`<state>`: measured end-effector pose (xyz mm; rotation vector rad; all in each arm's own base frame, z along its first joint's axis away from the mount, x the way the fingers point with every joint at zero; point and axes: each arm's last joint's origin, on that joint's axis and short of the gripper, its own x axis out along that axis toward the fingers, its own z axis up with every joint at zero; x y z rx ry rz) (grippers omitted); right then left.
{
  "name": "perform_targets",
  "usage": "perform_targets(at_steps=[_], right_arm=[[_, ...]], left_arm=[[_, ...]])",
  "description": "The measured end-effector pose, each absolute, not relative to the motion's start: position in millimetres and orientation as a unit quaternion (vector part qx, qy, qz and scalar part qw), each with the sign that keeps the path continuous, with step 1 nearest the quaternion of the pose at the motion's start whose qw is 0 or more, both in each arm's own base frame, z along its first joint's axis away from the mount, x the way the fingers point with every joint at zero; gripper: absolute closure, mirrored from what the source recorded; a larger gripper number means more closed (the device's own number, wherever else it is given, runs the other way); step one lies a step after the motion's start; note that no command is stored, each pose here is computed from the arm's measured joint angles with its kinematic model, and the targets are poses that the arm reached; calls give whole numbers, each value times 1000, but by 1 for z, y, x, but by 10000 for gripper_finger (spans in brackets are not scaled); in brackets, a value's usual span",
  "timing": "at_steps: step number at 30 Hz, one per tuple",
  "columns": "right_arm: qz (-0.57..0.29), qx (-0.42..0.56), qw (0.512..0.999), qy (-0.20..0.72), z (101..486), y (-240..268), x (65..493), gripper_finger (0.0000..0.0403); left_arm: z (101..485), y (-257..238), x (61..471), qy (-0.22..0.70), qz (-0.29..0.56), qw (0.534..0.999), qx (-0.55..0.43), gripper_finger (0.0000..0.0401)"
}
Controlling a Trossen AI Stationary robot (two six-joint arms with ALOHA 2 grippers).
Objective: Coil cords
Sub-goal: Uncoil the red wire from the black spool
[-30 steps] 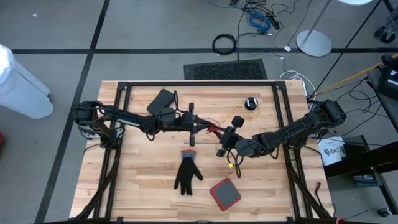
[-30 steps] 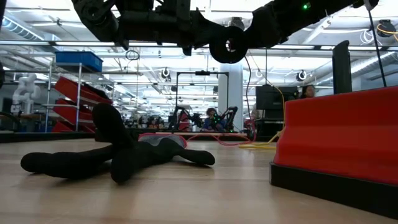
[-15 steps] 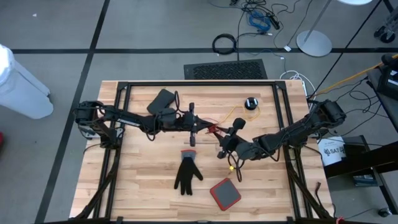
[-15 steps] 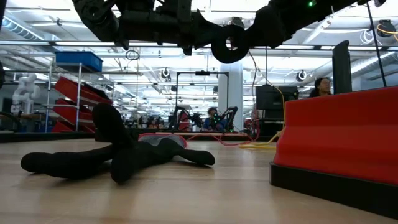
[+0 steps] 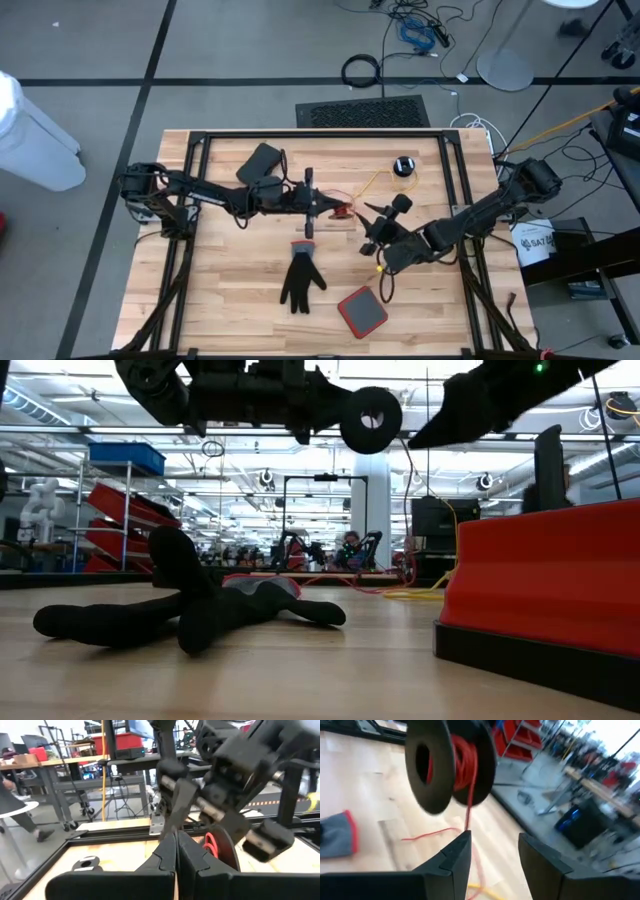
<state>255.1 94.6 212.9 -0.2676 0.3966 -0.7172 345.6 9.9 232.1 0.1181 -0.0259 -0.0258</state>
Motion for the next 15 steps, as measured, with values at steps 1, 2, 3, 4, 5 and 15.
perform_targets(at_steps=[1,2,3,4,5,15], right_arm=[[-343,-117,912,193,209,95,255,254],[-342,-111,912,196,204,94,255,254],[-342,-104,913,197,200,93,255,254],[-338,-99,915,198,197,93,256,254],[-338,-95,916,195,193,93,256,254],[-337,-89,924,155,188,88,261,265]], left_arm=[[232,9,346,-14,-15,998,59,400],[233,8,346,-16,-15,998,59,400],[233,7,346,-17,-17,998,59,400],[233,6,346,-18,-18,998,59,400],[233,6,346,-19,-18,998,59,400],[232,5,345,-12,-20,998,57,401]])
